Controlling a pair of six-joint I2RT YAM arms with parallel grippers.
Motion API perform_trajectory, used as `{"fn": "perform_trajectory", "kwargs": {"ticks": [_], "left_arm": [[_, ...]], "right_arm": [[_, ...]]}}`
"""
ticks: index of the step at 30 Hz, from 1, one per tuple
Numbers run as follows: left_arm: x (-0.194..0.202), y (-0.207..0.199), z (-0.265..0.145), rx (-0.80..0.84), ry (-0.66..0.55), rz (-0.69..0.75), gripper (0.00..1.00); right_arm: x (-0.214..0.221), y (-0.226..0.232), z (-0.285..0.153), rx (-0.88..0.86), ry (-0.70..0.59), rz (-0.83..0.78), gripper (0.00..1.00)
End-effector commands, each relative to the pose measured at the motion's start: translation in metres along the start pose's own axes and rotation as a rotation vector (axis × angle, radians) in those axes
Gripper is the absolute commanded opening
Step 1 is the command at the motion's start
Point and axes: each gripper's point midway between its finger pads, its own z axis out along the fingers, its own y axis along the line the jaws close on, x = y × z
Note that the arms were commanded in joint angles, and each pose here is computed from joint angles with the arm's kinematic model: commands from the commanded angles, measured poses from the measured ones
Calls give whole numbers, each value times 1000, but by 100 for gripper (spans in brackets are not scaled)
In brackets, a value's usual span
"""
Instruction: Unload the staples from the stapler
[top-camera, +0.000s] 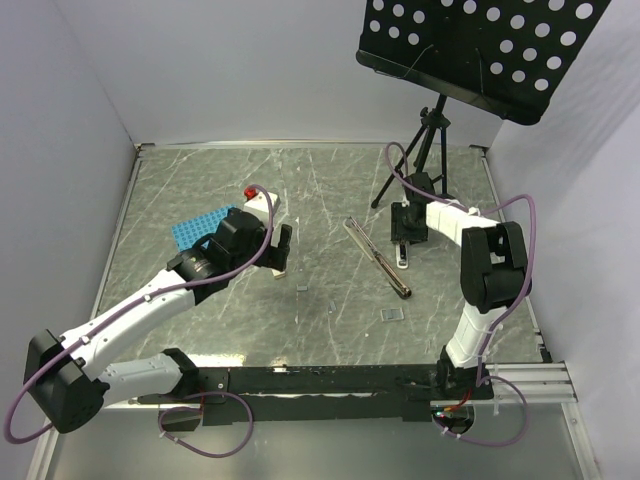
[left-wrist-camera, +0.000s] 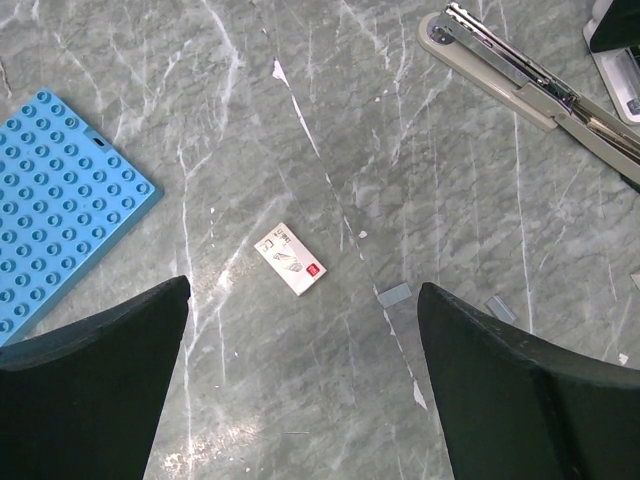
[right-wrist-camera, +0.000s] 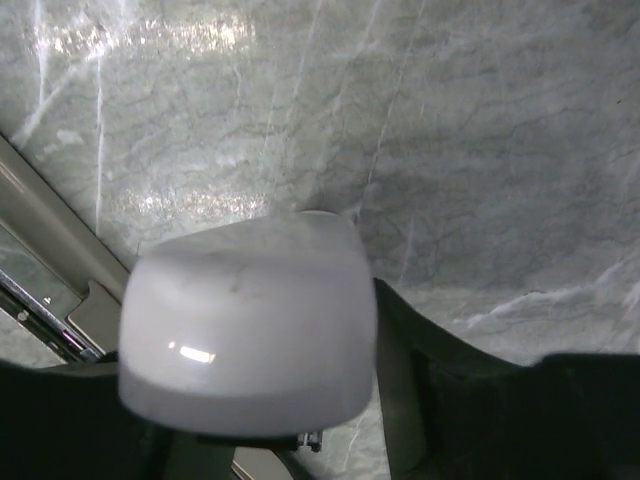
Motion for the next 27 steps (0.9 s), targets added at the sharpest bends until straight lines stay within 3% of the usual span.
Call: {"fn": "perform_trajectory", "kwargs": {"ticks": [1,9,11,19,27], "left_arm": [[-13,2,-4,-15,-43,-9,99],[-18,7,-8,-35,-70,-18,99],[-18,8,-9,-41,-73,-18,99],[-21,17,-12,-91,-87,-27,99],[-25,19,-16,-103,-106,-42,99]], "right_arm": [[-18,1,-14,-9,-41,20,62],[-21,9,-72,-59,-99,44,84],[-12,14,-83,-78,-90,58,86],[62,41,-118,-206,-32,68,90],[134,56,-127,-207,8,56,100]]}}
